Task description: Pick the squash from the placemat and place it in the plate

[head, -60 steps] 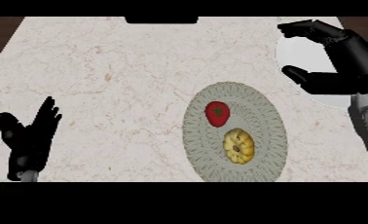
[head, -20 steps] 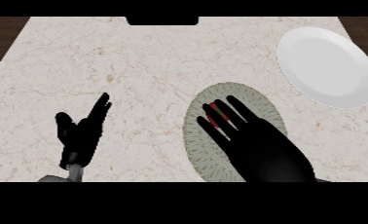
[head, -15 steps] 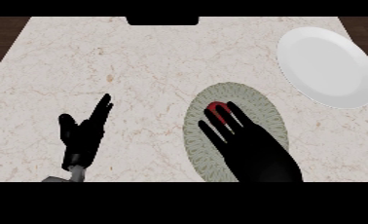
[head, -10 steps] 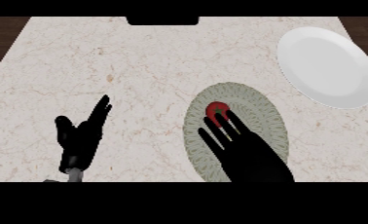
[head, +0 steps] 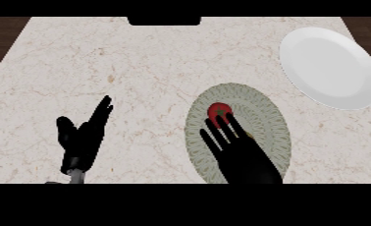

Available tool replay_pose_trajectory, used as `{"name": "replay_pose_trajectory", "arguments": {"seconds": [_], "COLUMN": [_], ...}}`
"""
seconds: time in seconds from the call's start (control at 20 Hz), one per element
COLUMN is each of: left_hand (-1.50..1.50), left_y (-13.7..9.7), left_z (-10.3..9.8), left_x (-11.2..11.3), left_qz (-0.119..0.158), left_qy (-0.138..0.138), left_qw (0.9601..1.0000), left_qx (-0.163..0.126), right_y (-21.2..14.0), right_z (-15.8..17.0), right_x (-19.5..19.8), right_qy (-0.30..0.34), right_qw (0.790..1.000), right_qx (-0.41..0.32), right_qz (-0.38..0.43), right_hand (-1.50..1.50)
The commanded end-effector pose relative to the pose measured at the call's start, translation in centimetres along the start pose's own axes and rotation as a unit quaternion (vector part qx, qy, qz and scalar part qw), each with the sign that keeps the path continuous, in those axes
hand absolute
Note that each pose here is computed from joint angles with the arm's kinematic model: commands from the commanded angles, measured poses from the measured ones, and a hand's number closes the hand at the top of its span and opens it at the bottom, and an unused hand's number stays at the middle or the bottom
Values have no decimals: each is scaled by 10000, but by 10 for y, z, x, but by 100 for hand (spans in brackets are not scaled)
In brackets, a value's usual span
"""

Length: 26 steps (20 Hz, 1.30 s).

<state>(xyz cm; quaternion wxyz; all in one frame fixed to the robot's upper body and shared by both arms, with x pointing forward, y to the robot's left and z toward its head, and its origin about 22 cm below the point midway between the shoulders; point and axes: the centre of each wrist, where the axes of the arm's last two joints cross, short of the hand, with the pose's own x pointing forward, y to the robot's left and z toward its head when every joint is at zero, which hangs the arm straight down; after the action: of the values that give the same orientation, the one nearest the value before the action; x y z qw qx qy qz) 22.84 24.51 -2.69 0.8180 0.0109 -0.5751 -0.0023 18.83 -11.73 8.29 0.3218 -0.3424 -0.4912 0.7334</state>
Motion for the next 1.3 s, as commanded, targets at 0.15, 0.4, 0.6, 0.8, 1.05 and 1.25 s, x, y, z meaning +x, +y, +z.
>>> {"name": "replay_pose_trajectory", "arguments": {"seconds": [0.15,0.4,0.6,0.8,1.05,1.25], "left_hand": [0,0,0,0,0,0], "left_y": [5,-27,2,-10,-1,0], "left_z": [-3,-16,-10,-1,-13,-16], "left_x": [-2,1,-10,-4,12,-16], "left_qz": [35,46,81,-9,3,111], "left_qy": [172,243,206,132,167,215], "left_qw": [9998,9997,9997,9999,9998,9997], "left_qx": [-68,4,-46,-23,-58,-16], "right_y": [6,16,56,50,37,31], "right_z": [-22,-30,-31,-27,-47,-43], "right_x": [15,-17,-19,-24,-13,-24], "right_qy": [257,262,190,-40,-57,-232], "right_qw": [9994,9993,9988,9940,9937,9939], "right_qx": [-13,166,315,642,283,78], "right_qz": [240,204,331,882,1086,1080], "right_hand": [-150,-150,-150,150,150,150]}}
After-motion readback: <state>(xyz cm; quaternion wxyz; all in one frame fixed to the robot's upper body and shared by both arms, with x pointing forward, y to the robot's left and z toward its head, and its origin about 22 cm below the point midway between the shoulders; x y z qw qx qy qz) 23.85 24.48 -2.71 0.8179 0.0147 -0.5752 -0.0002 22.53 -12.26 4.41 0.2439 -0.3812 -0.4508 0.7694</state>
